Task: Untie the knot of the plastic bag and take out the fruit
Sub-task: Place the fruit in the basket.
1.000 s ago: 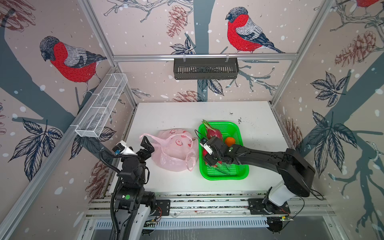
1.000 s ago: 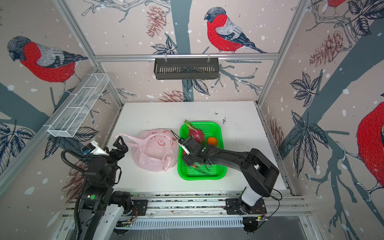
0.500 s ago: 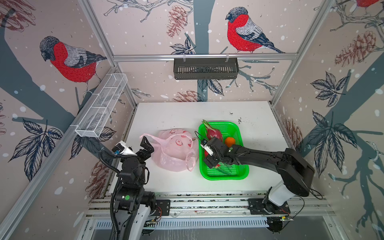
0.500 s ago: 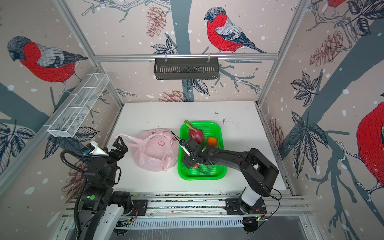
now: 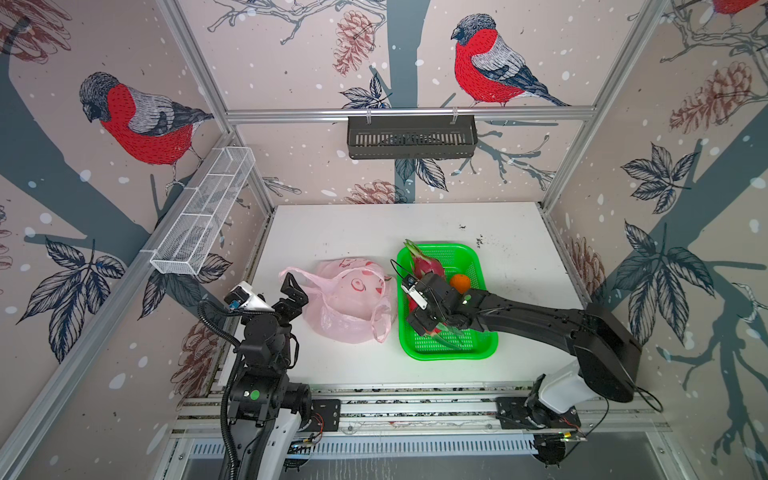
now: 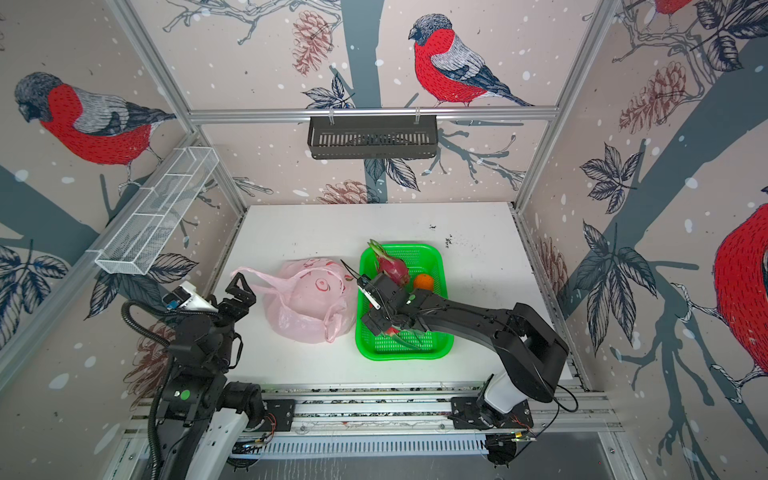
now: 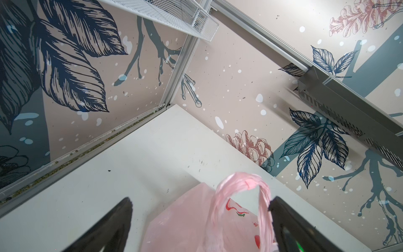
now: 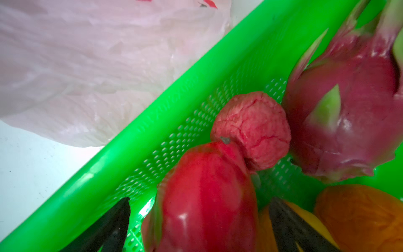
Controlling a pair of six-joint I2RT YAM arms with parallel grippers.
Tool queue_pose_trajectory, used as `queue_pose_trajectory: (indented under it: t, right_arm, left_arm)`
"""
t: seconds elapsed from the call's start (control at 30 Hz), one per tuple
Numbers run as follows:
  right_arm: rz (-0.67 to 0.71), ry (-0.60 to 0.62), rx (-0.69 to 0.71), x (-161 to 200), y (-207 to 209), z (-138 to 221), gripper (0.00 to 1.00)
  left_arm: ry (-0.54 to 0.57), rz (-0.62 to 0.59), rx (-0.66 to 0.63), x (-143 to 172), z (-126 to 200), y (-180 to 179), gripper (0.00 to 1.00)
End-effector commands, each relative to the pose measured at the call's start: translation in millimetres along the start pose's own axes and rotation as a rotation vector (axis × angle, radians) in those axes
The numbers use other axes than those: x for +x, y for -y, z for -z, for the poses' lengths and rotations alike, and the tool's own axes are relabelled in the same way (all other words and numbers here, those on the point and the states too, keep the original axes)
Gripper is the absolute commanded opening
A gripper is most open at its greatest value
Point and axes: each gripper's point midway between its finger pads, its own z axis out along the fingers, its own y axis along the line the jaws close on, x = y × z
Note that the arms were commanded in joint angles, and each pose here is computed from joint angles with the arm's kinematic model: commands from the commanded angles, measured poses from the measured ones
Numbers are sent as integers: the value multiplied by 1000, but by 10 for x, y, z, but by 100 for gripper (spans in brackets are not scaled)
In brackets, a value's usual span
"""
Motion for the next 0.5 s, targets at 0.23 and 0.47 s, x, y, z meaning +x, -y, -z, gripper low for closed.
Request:
queue_pose_trajectory:
  t: [0.23,0.47]
  right_arm:
    - [-35,72,19,-174,45,248,99]
    - [-99,189,27,-401,177,544,99]
  left_arm:
    - [35,-3,41,-217,19,162,97]
    - [58,11,101,-382,59,330,97]
